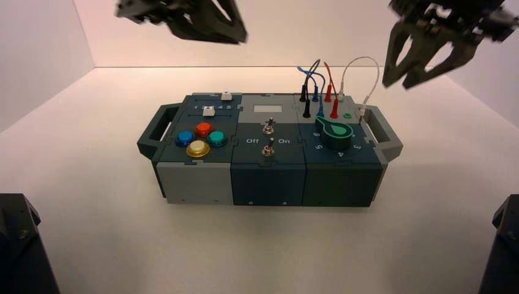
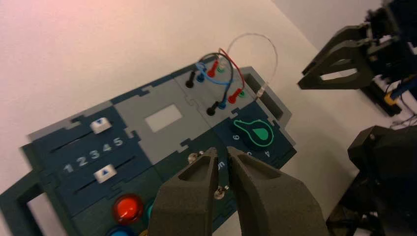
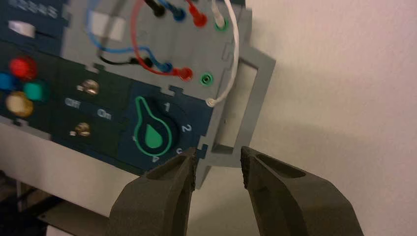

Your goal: Insert the white wire.

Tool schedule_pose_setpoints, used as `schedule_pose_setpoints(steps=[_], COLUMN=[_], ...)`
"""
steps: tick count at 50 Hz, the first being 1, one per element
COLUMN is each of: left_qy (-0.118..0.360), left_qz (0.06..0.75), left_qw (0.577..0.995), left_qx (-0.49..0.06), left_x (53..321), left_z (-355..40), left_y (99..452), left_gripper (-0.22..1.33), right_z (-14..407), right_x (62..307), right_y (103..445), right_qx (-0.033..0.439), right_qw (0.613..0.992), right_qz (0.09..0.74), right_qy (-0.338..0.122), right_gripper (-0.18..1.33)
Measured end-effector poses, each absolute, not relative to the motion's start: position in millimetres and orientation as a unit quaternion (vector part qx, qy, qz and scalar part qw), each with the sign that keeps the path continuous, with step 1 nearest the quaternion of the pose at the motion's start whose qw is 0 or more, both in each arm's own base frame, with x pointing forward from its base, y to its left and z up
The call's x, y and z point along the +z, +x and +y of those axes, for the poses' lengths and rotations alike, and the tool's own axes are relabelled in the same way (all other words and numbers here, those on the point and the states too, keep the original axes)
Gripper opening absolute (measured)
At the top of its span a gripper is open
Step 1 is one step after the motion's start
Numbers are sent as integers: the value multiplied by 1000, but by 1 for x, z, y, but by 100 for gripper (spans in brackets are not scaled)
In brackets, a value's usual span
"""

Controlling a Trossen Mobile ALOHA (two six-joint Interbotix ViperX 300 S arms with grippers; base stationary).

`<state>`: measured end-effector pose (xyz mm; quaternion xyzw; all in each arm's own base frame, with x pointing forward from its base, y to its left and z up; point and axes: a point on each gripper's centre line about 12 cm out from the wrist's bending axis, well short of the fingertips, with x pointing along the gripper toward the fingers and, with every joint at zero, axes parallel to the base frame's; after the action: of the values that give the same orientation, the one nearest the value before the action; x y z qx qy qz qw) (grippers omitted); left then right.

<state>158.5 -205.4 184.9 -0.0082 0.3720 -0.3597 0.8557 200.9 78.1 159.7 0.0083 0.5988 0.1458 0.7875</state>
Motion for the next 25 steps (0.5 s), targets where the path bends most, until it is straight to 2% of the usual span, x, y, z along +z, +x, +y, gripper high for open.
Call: schedule_pose_setpoints(steps=[7, 25], left_qy=[-4, -4], left_qz=[377, 375], left_qw=[854, 854], left_qx=[-359, -360], left_x=[182, 183], left_z=[-214, -215], left_y=[164, 165], left_gripper=[22, 22], right_z=[79, 84], right_x=[150, 149], right_y=[203, 208], right_qx=[143, 147], right_qw=[775, 770], right_qz=[616, 621], right_qy=[5, 4], right_gripper=[97, 97])
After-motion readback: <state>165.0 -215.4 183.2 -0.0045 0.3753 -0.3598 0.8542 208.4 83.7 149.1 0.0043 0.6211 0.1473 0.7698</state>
